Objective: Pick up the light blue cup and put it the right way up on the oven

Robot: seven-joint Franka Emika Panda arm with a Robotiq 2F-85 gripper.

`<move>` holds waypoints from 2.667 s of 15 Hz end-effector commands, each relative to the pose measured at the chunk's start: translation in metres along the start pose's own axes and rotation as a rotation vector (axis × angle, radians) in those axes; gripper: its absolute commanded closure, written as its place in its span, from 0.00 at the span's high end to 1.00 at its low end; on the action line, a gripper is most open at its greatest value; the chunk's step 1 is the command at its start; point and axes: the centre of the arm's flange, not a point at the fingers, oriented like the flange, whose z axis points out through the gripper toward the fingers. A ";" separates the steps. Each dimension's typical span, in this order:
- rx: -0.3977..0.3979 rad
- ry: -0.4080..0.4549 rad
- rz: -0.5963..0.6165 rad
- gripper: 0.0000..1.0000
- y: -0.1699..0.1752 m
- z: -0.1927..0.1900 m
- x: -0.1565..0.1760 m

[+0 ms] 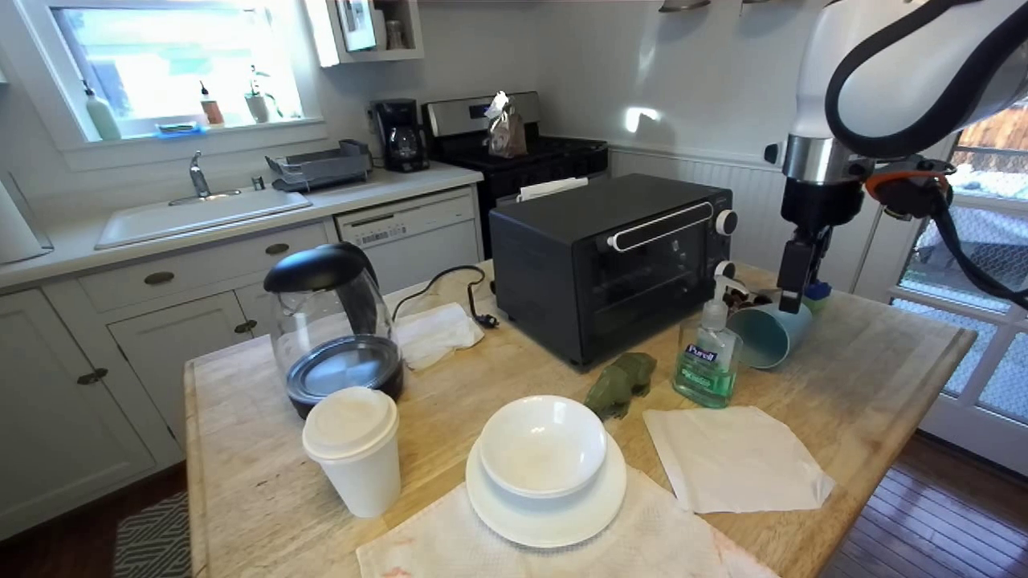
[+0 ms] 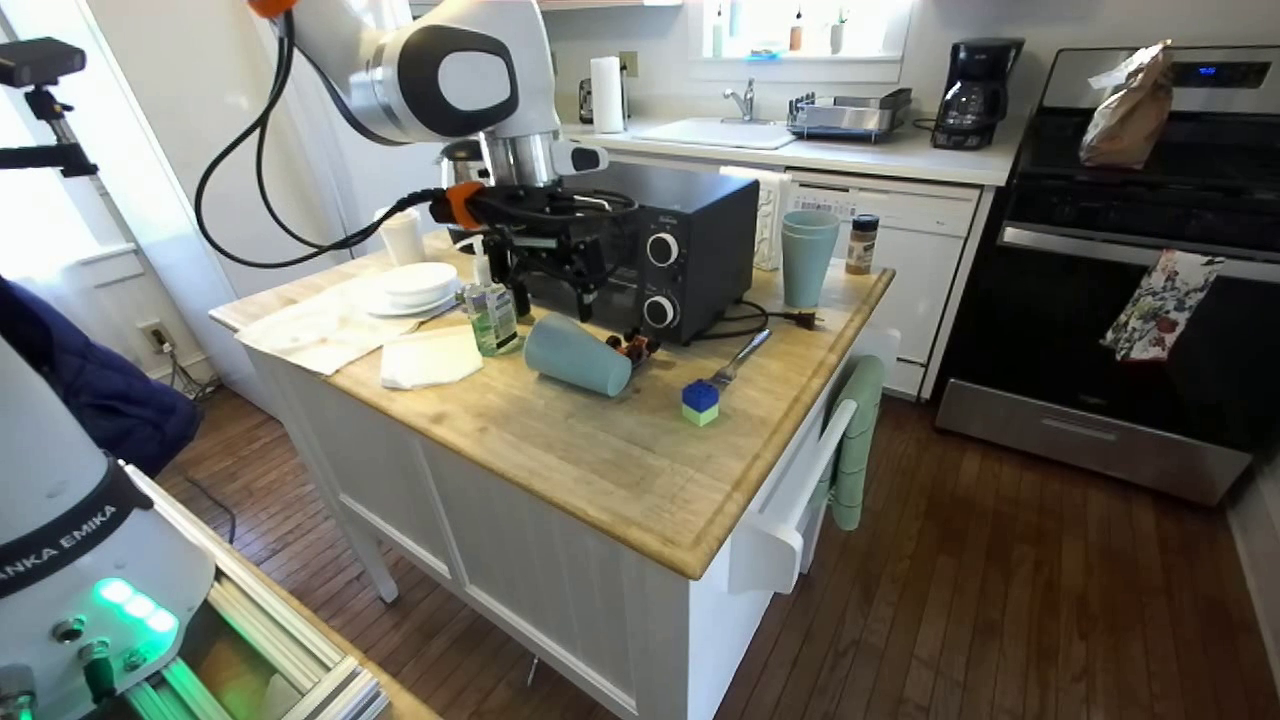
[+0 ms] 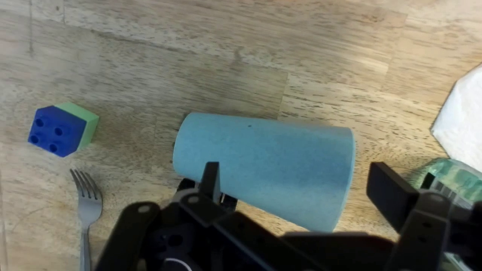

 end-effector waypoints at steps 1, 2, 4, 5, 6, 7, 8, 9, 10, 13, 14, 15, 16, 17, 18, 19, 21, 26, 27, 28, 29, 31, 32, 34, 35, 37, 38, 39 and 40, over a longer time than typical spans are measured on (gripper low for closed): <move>-0.086 0.049 -0.062 1.00 -0.013 0.004 -0.003; -0.097 0.062 -0.071 1.00 -0.016 0.006 -0.003; -0.104 0.081 -0.071 1.00 -0.025 0.006 -0.002; -0.098 0.085 -0.068 1.00 -0.029 0.006 -0.003; -0.096 0.082 -0.065 1.00 -0.033 0.008 -0.003; -0.099 0.078 -0.061 1.00 -0.035 0.009 -0.003; -0.112 0.076 -0.059 1.00 -0.036 0.012 -0.003; -0.137 0.080 -0.055 1.00 -0.035 0.016 -0.002; -0.162 0.089 -0.054 1.00 -0.034 0.017 -0.002; -0.227 0.096 -0.044 1.00 -0.029 0.021 -0.003; -0.242 0.099 -0.039 1.00 -0.028 0.022 -0.003; -0.252 0.100 -0.036 1.00 -0.027 0.022 -0.003; -0.254 0.097 -0.034 1.00 -0.027 0.022 -0.004; -0.260 0.096 -0.031 1.00 -0.027 0.023 -0.004; -0.266 0.095 -0.031 1.00 -0.028 0.024 -0.004; -0.270 0.092 -0.028 1.00 -0.028 0.024 -0.004; -0.279 0.100 -0.016 1.00 -0.031 0.027 -0.006; -0.247 0.131 0.083 1.00 -0.038 0.035 -0.007; -0.258 0.149 0.104 1.00 -0.037 0.038 -0.005; -0.268 0.166 0.119 1.00 -0.037 0.041 -0.004; -0.280 0.179 0.131 1.00 -0.036 0.043 -0.003; -0.302 0.192 0.147 1.00 -0.035 0.046 -0.003; -0.311 0.191 0.155 1.00 -0.035 0.047 -0.003; -0.325 0.182 0.168 0.95 -0.034 0.050 -0.004; -0.329 0.178 0.175 0.88 -0.035 0.051 -0.004; -0.335 0.171 0.183 0.76 -0.035 0.053 -0.004; -0.333 0.163 0.189 0.64 -0.035 0.055 -0.004; -0.332 0.161 0.191 0.56 -0.034 0.056 -0.004; -0.330 0.158 0.193 0.50 -0.035 0.057 -0.004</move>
